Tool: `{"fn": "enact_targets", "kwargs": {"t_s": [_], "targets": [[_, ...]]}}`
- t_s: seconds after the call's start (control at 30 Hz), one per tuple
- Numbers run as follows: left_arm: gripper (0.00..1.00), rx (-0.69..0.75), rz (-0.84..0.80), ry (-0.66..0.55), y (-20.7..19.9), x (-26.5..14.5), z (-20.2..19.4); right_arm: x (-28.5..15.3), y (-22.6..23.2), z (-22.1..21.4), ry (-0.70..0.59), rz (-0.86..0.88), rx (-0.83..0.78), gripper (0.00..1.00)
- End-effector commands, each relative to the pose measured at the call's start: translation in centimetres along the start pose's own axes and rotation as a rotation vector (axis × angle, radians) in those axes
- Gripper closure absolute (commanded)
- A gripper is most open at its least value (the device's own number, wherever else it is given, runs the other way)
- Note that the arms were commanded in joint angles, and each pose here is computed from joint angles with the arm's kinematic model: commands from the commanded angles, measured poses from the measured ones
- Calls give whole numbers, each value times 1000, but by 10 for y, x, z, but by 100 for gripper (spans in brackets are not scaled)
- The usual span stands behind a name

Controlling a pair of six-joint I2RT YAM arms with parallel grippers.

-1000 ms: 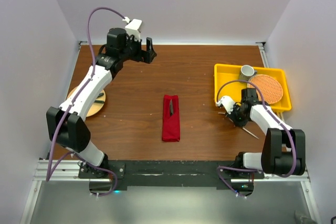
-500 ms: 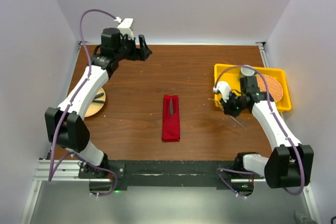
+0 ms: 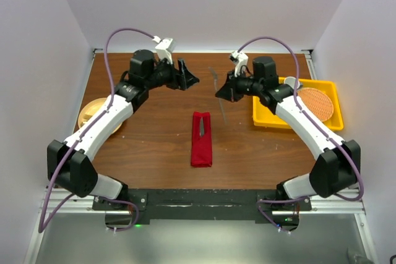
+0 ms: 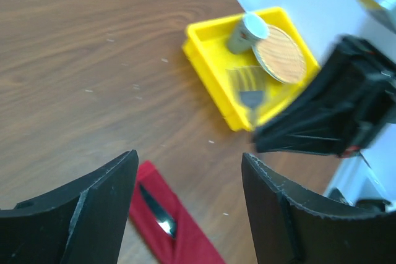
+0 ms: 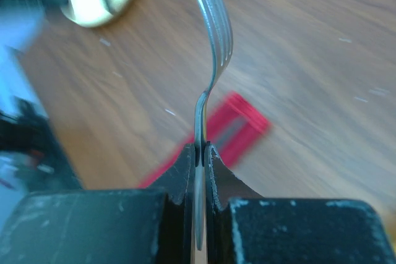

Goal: Fold the napkin into a case and place the utensils inside
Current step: Pass from the right arm to the left

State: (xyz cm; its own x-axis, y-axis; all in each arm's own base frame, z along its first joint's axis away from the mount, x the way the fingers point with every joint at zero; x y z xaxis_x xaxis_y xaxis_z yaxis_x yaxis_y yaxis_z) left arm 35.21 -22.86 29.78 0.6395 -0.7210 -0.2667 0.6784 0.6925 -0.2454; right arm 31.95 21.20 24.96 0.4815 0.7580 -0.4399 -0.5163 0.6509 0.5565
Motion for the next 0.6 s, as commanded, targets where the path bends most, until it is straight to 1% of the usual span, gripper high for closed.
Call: {"fn": "enact_targets", "kwargs": {"t_s": [0.0,0.17,0.3,0.4,0.5,0.53,0.57], "targets": [[29,-15,-66,-57,-23,7,24,5,59,43,-139,210,126,100],[32,-58,-123,-41,-41,12,19,5,79,39,-133,290,180,100],[35,-80,-149,-39,-50,15,17,2,84,36,-134,317,191,100],[39,-84,-173,-64,-54,13,21,1,84,34,-133,321,196,100],[45,-85,-189,-91,-57,12,25,0,85,34,-134,328,195,100],[52,-90,-187,-87,-56,13,24,-1,87,35,-136,337,191,100],[55,-105,-183,-81,-56,14,23,-1,88,34,-134,340,194,100]]}}
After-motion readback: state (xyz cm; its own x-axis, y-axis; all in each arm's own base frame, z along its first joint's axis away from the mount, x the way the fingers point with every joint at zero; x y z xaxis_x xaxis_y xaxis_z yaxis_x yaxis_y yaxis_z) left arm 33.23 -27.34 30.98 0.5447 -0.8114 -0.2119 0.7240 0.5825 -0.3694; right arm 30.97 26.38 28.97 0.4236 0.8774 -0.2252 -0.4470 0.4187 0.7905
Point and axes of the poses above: each gripper's point midway between its finger pads, its own x axis out along the fingers, its own y axis along the line the jaws close on, z = x × y, the point moved 3 cm from there along -x, back along the fingers, and after that the axes turned 15 degrees about x, right-handed, at the moved point
